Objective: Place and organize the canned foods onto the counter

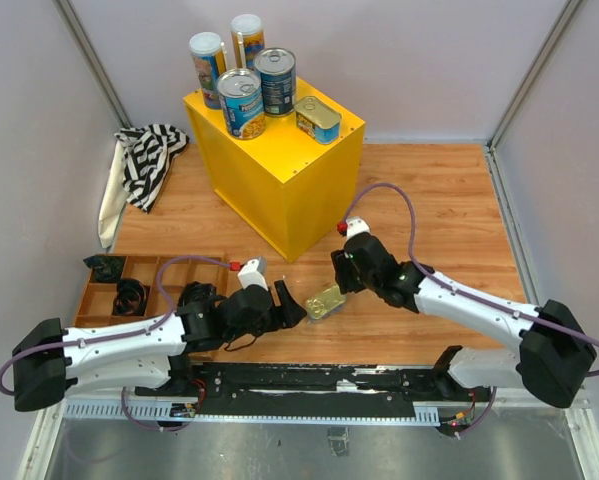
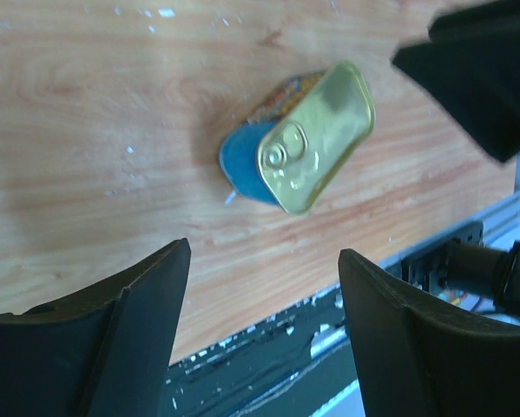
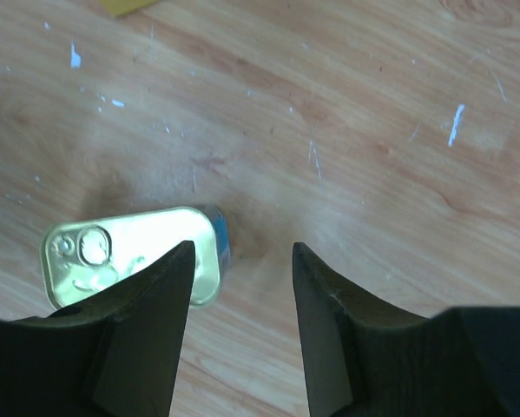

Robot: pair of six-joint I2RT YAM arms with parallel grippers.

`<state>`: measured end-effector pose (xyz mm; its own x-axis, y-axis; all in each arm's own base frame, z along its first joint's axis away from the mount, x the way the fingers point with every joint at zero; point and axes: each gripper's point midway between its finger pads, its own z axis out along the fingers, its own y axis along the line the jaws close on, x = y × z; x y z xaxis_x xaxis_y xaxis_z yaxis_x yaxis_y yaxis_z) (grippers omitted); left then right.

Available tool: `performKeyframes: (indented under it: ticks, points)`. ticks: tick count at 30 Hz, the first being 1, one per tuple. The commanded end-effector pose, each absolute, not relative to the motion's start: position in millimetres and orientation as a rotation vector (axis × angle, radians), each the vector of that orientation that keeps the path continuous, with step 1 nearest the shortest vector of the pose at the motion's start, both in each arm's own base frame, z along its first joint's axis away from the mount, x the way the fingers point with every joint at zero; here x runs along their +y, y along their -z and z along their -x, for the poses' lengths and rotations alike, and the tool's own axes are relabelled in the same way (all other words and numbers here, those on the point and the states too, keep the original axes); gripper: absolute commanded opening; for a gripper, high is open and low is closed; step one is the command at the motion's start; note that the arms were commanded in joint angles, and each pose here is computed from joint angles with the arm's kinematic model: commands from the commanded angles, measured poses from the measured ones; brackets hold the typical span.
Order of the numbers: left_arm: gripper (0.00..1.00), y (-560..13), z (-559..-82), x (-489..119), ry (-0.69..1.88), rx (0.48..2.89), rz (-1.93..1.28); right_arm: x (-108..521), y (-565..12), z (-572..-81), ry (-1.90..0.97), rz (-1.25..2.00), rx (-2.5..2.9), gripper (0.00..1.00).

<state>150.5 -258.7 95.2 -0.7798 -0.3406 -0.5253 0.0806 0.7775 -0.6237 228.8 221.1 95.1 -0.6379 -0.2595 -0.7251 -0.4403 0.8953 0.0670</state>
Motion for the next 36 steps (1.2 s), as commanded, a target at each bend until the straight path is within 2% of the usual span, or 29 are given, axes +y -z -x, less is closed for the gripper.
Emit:
performKeyframes:
  ticks: [1, 5, 14, 26, 36]
  points:
    - [0.73, -102.0, -140.6, -266.2, 0.89, 2.272, 0.197, 243.4, -113.6, -251.1, -0.389, 0.51, 2.254, 0.49]
    - [0.69, -98.3, -129.7, -280.5, 0.879, 2.29, 0.095, 252.6, -105.9, -258.2, -0.405, 0.522, 2.297, 0.48]
    - [0.69, -61.1, -120.1, -295.6, 0.67, 2.396, -0.044, 258.7, -82.5, -255.9, -0.414, 0.536, 2.384, 0.46]
    - [0.76, -35.7, -144.2, -305.0, 0.399, 2.41, -0.054, 251.4, -59.4, -243.3, -0.404, 0.552, 2.454, 0.44]
    - [0.77, -30.8, -169.6, -273.6, 0.31, 2.37, 0.04, 240.4, -44.8, -224.2, -0.429, 0.515, 2.504, 0.42]
